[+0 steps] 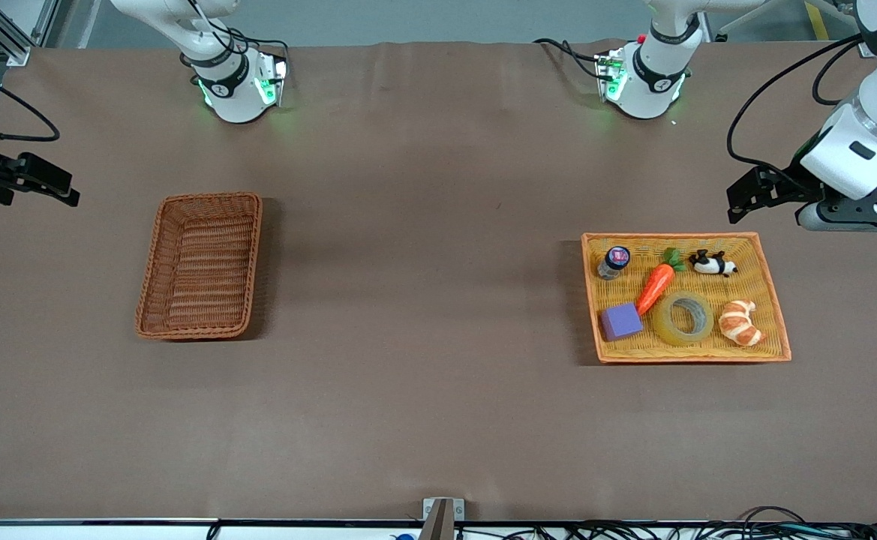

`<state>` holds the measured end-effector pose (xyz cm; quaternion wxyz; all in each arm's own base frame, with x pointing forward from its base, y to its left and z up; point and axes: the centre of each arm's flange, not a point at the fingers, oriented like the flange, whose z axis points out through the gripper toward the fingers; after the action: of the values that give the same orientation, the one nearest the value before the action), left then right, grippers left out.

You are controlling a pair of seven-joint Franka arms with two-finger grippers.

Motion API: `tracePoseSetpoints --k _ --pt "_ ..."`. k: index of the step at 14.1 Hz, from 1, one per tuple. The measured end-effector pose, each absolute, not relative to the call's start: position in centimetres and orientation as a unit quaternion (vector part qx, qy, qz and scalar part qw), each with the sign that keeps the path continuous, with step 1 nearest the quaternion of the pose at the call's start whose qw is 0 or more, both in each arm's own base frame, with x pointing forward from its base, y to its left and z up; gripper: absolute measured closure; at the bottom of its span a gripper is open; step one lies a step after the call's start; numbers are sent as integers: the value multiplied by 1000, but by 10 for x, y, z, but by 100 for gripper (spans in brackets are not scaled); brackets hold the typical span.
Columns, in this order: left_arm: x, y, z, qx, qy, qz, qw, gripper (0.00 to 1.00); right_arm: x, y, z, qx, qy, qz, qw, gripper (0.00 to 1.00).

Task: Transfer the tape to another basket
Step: 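Move the left gripper over the yellow tape roll in the tray, then lower the left gripper and grasp the yellow tape roll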

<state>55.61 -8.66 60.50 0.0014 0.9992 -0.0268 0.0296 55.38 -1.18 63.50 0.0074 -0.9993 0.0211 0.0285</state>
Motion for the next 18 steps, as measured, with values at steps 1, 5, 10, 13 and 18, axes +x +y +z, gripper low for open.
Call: tracePoseSetpoints --k 1,5,10,13,18 --pt "556 -87 605 999 -27 30 1 0 554 -12 635 -999 21 29 7 0" --pt "556 -87 605 999 -26 29 2 0 554 -12 635 -999 21 29 7 0" --pt "560 -87 593 1000 -27 15 0 0 554 -12 635 -999 21 29 7 0" --pt "577 -87 556 1000 -25 -10 0 0 554 -12 635 -999 21 29 7 0" --pt "616 -73 454 999 -10 -47 0 0 554 -12 634 -999 21 30 7 0"
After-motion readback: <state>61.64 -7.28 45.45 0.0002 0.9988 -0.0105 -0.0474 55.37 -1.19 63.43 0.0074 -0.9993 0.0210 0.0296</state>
